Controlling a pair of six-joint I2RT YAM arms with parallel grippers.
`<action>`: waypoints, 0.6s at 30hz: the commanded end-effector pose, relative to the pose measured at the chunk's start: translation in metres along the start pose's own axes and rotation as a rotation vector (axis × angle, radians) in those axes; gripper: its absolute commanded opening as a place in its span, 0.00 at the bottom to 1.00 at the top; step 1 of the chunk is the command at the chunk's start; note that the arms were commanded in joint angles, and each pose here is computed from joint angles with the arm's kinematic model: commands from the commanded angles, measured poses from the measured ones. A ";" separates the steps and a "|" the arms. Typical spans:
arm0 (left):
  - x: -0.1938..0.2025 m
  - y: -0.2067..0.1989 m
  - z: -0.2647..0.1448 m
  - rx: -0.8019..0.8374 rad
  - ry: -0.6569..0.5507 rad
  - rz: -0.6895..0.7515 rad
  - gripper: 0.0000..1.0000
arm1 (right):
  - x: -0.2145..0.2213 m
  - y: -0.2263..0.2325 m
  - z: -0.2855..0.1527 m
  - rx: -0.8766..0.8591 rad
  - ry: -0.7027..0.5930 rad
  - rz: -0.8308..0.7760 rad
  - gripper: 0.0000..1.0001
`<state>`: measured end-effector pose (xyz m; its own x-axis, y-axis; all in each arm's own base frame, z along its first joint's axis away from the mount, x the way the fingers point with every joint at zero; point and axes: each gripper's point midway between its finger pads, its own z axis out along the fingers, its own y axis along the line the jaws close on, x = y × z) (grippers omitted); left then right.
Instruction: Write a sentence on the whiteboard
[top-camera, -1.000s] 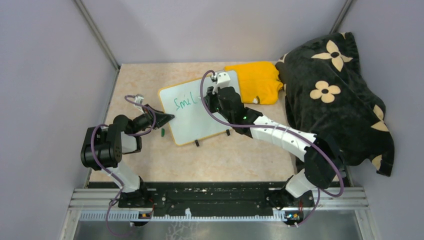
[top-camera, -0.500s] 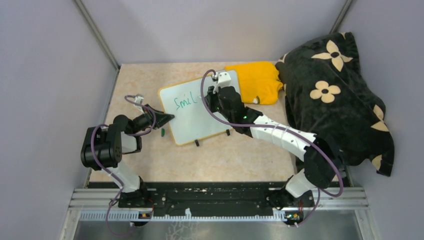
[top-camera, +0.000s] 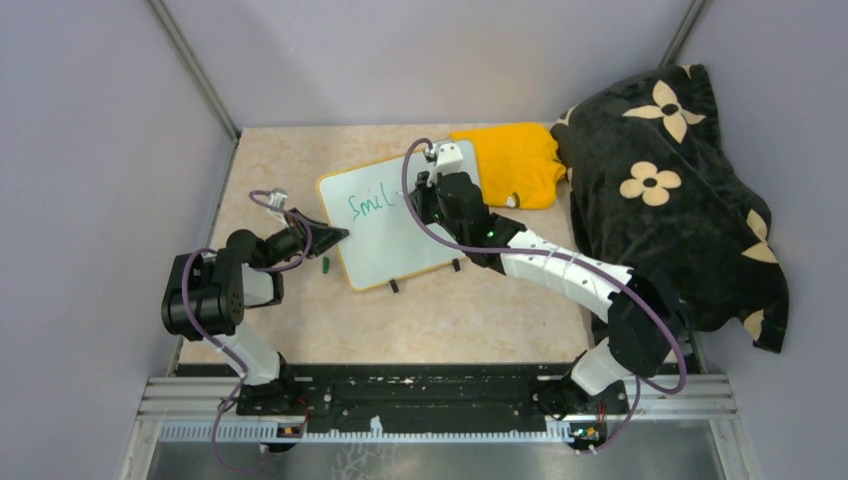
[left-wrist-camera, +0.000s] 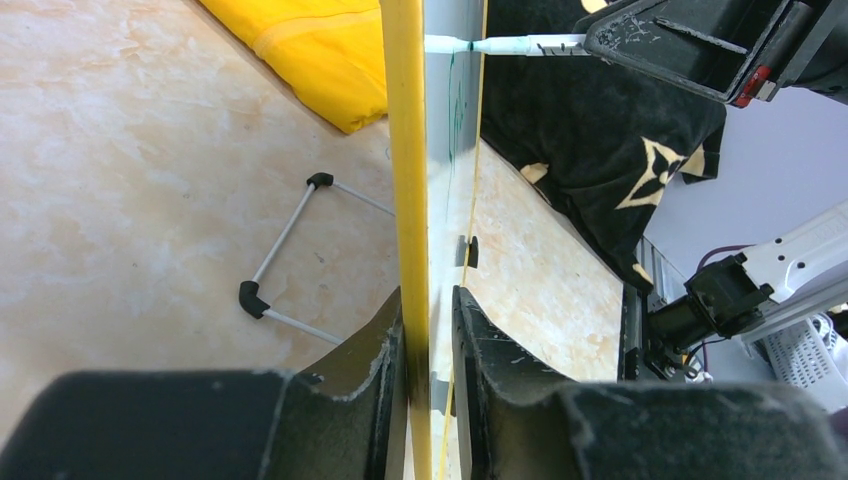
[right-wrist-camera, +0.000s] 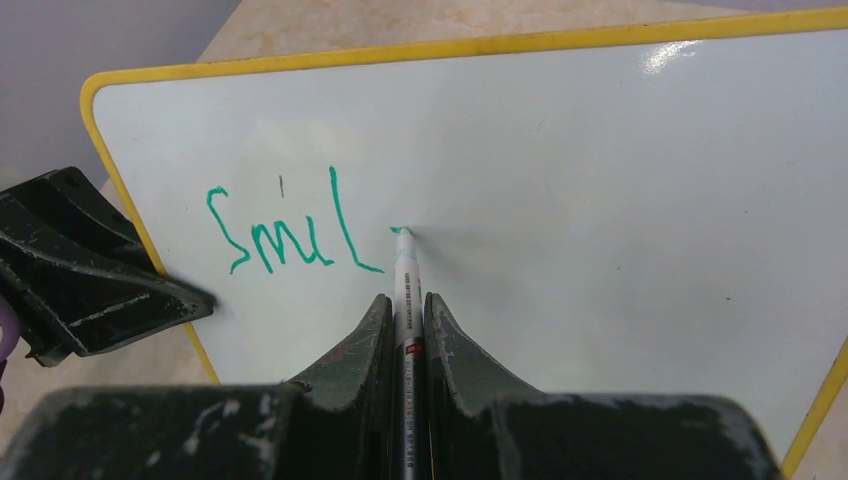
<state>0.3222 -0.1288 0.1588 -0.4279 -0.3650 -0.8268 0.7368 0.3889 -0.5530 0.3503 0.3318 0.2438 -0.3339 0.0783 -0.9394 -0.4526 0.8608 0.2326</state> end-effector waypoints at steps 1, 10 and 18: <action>-0.010 -0.009 0.004 0.040 -0.006 0.087 0.26 | -0.040 -0.008 -0.004 0.040 -0.088 0.018 0.00; -0.009 -0.009 0.004 0.040 -0.003 0.083 0.23 | -0.044 -0.006 -0.003 0.037 -0.096 0.017 0.00; -0.010 -0.009 0.004 0.041 -0.003 0.084 0.22 | -0.047 0.003 0.001 -0.003 -0.090 0.009 0.00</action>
<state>0.3220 -0.1290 0.1586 -0.4297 -0.3649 -0.8260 0.7360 0.3883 -0.5545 0.3539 0.3294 0.2512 -0.3290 0.0814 -0.9408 -0.4423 0.8669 0.2297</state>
